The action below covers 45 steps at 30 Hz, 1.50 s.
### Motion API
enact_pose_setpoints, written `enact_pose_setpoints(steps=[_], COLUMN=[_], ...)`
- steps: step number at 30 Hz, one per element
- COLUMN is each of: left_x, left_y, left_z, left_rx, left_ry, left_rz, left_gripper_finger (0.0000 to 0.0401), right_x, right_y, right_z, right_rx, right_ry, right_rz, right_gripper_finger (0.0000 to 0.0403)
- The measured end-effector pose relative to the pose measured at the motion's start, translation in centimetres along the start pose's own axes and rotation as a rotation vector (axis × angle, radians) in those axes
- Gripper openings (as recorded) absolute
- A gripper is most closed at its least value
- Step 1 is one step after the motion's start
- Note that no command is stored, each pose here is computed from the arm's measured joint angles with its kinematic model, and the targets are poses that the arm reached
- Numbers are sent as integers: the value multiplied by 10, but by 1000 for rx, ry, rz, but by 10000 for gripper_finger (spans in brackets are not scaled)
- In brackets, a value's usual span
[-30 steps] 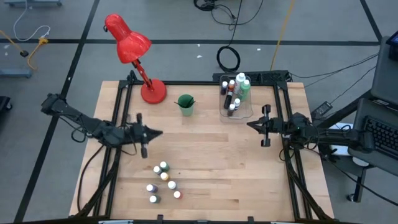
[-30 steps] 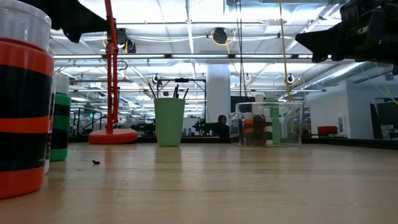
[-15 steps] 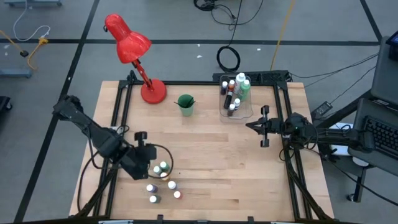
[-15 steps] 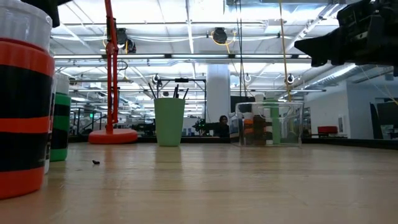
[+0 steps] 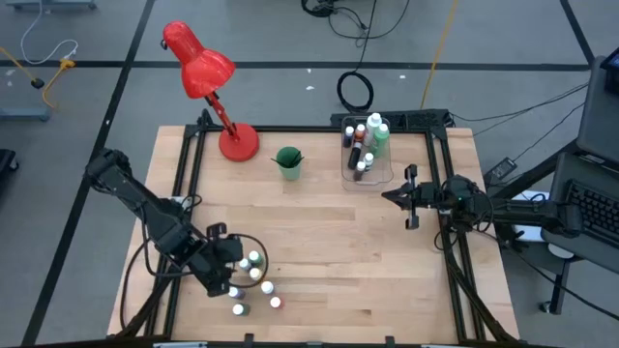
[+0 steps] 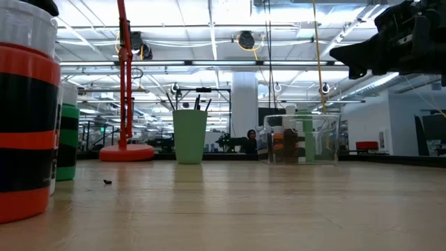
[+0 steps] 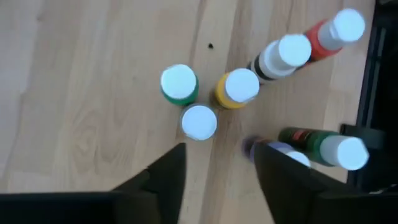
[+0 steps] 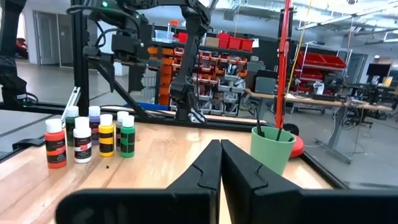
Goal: Pick & Place Paint Supplies
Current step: Put the gray paint bottle into the transparent bin
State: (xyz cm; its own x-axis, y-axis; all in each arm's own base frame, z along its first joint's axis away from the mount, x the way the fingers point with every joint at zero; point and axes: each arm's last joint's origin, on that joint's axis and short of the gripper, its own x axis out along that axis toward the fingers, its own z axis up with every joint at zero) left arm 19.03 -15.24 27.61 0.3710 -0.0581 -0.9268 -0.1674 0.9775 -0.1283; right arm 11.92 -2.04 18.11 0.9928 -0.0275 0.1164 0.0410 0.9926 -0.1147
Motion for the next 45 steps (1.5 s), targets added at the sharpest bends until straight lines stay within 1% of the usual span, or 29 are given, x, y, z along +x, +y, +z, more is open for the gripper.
enact_pose_setpoints(steps=[3, 6, 11, 16, 27, 31, 34, 37, 45], left_x=[10, 17, 26, 37, 47, 50, 57, 63, 66], left_y=[2, 6, 15, 22, 22, 23, 22, 21, 26], left_z=[-2, -3, 1, -1, 0, -2, -3, -4, 1], left_rx=[47, 91, 43, 9, 46, 46, 64, 97, 86], left_ry=[7, 16, 5, 44, 11, 16, 29, 47, 40], left_rz=[-13, -2, 19, 16, -35, -30, -48, -42, -28], left_gripper_finger=[231, 263, 293, 296, 296, 296, 296, 296, 296], right_x=[0, 0, 0, 0, 0, 0, 0, 0, 0], right_y=[0, 0, 0, 0, 0, 0, 0, 0, 0], right_z=[0, 0, 0, -2, -2, -2, -2, -2, -2], right_rx=[4, 3, 9, 31, 30, 30, 30, 27, 7], right_ry=[4, 4, 4, 23, 23, 23, 23, 22, 18], right_rz=[0, 0, 0, 2, 2, 2, 2, 2, 2], right_gripper_finger=[4, 4, 4, 4, 4, 4, 4, 4, 4])
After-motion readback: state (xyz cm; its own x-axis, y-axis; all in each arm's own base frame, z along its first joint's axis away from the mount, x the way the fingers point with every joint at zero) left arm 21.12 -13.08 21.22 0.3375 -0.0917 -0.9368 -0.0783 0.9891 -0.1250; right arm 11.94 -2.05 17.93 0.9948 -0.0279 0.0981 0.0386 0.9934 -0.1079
